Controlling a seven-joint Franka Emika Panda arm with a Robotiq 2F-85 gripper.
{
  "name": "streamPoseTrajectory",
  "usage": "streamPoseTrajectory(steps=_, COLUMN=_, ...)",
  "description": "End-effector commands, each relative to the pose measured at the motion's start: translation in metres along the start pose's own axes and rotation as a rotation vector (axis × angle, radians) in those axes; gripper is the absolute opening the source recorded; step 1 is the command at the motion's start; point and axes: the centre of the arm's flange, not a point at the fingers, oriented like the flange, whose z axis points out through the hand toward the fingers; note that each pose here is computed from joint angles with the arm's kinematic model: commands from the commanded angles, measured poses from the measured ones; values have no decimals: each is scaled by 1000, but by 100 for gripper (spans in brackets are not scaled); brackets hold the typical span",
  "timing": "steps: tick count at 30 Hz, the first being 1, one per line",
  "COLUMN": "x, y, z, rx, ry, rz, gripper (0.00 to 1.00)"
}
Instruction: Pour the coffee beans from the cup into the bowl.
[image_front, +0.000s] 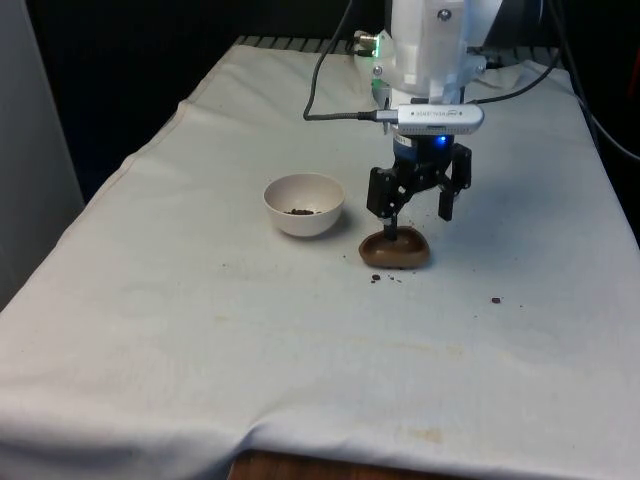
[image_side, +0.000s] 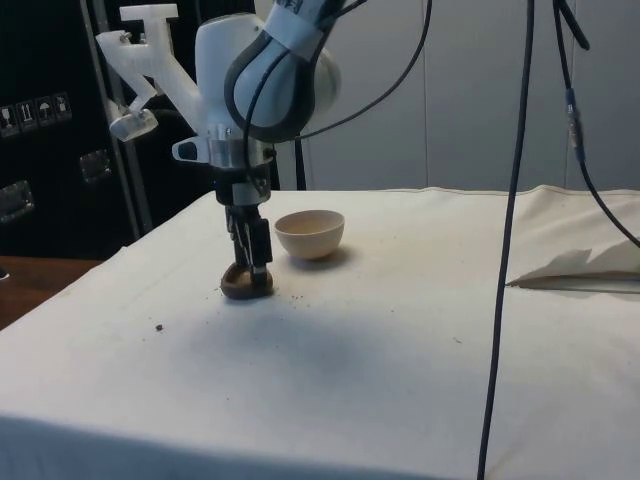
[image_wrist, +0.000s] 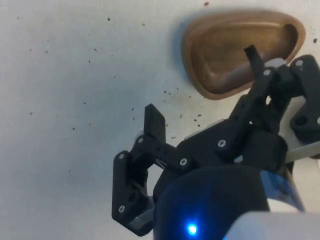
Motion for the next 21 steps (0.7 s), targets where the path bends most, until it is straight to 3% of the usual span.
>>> streamPoseTrajectory(steps=1, x=1, y=0, z=-4, rx=1, ry=9, rz=-2, gripper=100)
streamPoseTrajectory(steps=11, x=3, y=2, z=-16, rx=-4, ry=10, rz=0, gripper=100)
streamPoseTrajectory(steps=21, x=4, y=3, z=-43, rx=2, ry=17, rz=1, gripper=100)
